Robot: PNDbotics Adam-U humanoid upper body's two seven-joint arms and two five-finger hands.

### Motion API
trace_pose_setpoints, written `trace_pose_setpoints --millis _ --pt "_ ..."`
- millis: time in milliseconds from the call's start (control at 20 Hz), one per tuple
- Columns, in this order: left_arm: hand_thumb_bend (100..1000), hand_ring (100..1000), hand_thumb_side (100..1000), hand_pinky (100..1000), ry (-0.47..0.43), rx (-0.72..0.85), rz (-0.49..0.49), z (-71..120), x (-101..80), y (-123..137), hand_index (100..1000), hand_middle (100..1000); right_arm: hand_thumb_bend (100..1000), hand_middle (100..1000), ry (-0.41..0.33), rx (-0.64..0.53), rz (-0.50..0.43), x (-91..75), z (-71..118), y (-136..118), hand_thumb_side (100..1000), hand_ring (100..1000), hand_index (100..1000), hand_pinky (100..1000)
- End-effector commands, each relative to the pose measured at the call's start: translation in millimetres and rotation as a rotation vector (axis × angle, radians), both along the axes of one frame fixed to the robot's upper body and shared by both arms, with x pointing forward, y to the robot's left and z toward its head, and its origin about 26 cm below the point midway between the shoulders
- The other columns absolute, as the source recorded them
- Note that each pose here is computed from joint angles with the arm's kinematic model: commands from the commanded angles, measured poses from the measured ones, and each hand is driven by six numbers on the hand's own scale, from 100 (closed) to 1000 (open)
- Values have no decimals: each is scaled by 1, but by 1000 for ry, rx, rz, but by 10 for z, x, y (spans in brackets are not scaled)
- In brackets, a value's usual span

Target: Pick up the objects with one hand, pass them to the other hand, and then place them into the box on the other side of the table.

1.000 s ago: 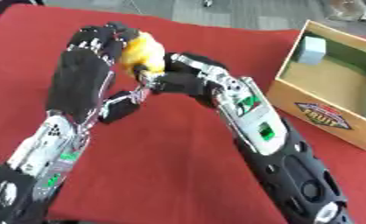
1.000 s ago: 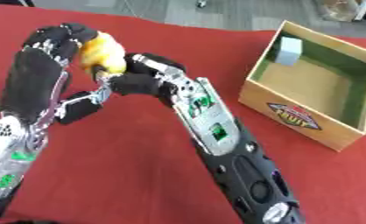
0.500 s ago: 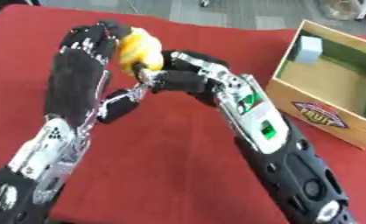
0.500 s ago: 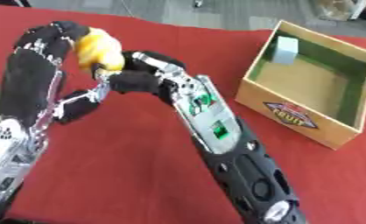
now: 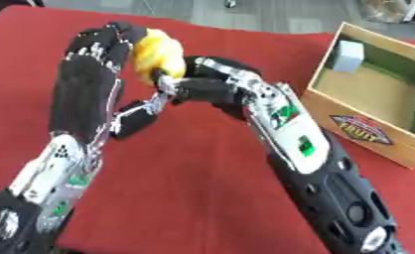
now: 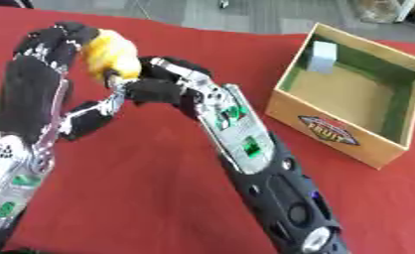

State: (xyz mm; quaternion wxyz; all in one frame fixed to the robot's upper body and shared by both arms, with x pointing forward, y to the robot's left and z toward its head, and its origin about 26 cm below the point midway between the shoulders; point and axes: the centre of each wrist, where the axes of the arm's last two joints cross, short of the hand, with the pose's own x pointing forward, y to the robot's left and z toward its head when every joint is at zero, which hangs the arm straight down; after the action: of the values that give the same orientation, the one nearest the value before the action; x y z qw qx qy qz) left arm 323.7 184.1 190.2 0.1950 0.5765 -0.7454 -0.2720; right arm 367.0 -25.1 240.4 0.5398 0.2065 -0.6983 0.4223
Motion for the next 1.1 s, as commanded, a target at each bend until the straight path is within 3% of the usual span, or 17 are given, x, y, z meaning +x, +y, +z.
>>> trace_pose_setpoints --millis 50,250,300,850,1100 --pt "1000 633 290 794 -5 16 105 12 86 262 896 725 100 478 -67 37 -1 -39 223 -164 390 763 590 783" --pt "1000 638 331 796 -11 15 98 25 96 253 956 739 100 476 -68 35 18 -58 236 -154 385 761 588 780" --pt "1000 642 388 800 -10 15 96 27 98 253 972 741 100 475 -68 34 21 -61 238 -153 388 766 587 779" --pt "1000 655 501 814 19 51 62 20 99 302 986 748 100 475 -52 35 22 -64 248 -166 390 775 588 779" --pt "1000 658 604 818 25 65 54 2 90 316 987 749 100 476 -55 52 13 -68 281 -170 384 775 590 777"
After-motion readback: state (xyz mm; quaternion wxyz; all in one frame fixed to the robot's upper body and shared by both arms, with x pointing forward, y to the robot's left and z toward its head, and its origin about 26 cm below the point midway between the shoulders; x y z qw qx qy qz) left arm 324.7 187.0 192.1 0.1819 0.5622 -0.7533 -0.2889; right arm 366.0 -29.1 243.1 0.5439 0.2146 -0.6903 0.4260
